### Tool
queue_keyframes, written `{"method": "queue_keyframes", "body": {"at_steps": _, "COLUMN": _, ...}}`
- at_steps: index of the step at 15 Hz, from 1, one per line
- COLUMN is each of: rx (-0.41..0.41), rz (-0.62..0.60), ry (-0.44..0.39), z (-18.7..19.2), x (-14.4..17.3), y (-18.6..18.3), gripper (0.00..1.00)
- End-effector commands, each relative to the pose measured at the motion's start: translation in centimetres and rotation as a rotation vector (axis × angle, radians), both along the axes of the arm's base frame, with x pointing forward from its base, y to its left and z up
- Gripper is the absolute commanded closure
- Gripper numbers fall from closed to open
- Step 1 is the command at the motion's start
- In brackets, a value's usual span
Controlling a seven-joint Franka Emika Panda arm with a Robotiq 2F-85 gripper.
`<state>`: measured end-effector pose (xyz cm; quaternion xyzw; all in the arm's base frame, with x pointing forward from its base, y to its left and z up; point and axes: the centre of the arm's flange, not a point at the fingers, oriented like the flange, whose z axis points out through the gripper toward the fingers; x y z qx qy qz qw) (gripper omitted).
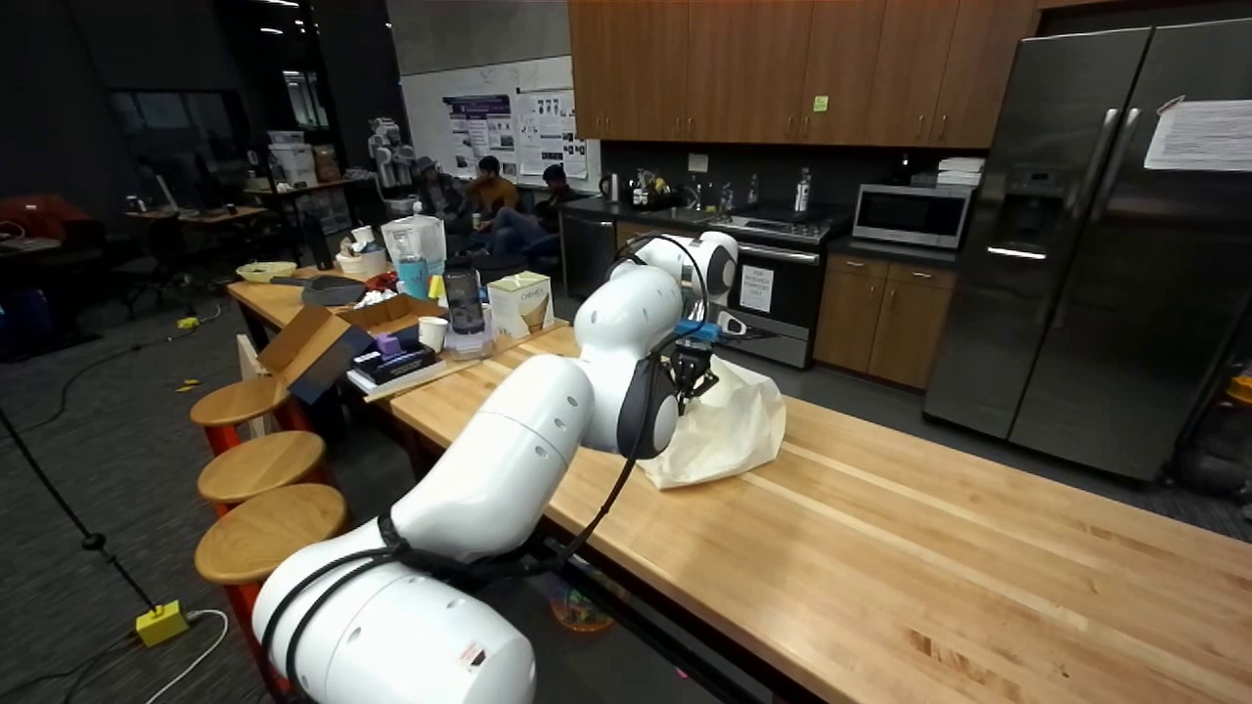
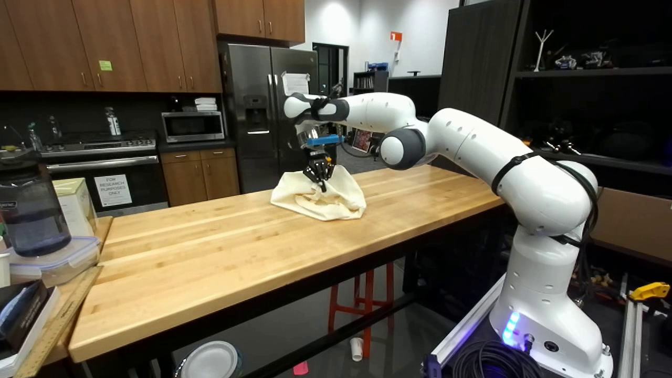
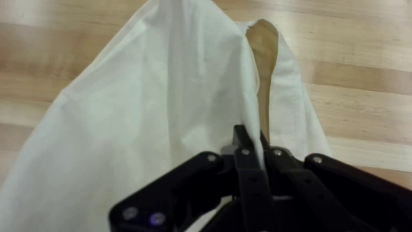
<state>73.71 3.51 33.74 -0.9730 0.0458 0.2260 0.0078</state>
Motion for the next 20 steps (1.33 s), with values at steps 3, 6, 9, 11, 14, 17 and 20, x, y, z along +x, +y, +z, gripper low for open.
{"method": "queue_keyframes", "body": {"at_steps": 3, "rx": -0.164, "rz": -0.254, "ry": 0.054, "z": 1.8, "x": 2.1, "y": -5.8, "gripper": 0.99}}
{"method": "queue_keyframes", "body": {"at_steps": 6, "rx": -0.182, "rz": -0.411, "ry": -0.034, "z": 2.6, "x": 3.5, "y": -7.1, "gripper": 0.99}}
{"method": "queue_keyframes", "body": {"at_steps": 9, "rx": -0.18, "rz": -0.476, "ry": -0.213, "z": 4.0, "x": 5.2, "y": -6.6, "gripper": 0.99}}
{"method": "queue_keyframes", "body": {"at_steps": 11, "rx": -0.169, "rz": -0.477, "ry": -0.344, "z": 5.2, "x": 6.3, "y": -5.5, "gripper": 0.99}}
{"method": "queue_keyframes", "body": {"at_steps": 14, "rx": -0.118, "rz": -0.389, "ry": -0.524, "z": 7.0, "x": 7.3, "y": -2.5, "gripper": 0.99}}
{"method": "queue_keyframes", "body": {"at_steps": 17, "rx": -0.059, "rz": -0.222, "ry": -0.605, "z": 7.5, "x": 7.3, "y": 1.6, "gripper": 0.99}}
{"method": "queue_keyframes", "body": {"at_steps": 20, "rx": 0.021, "rz": -0.065, "ry": -0.571, "z": 7.0, "x": 6.4, "y": 4.7, "gripper": 0.99}}
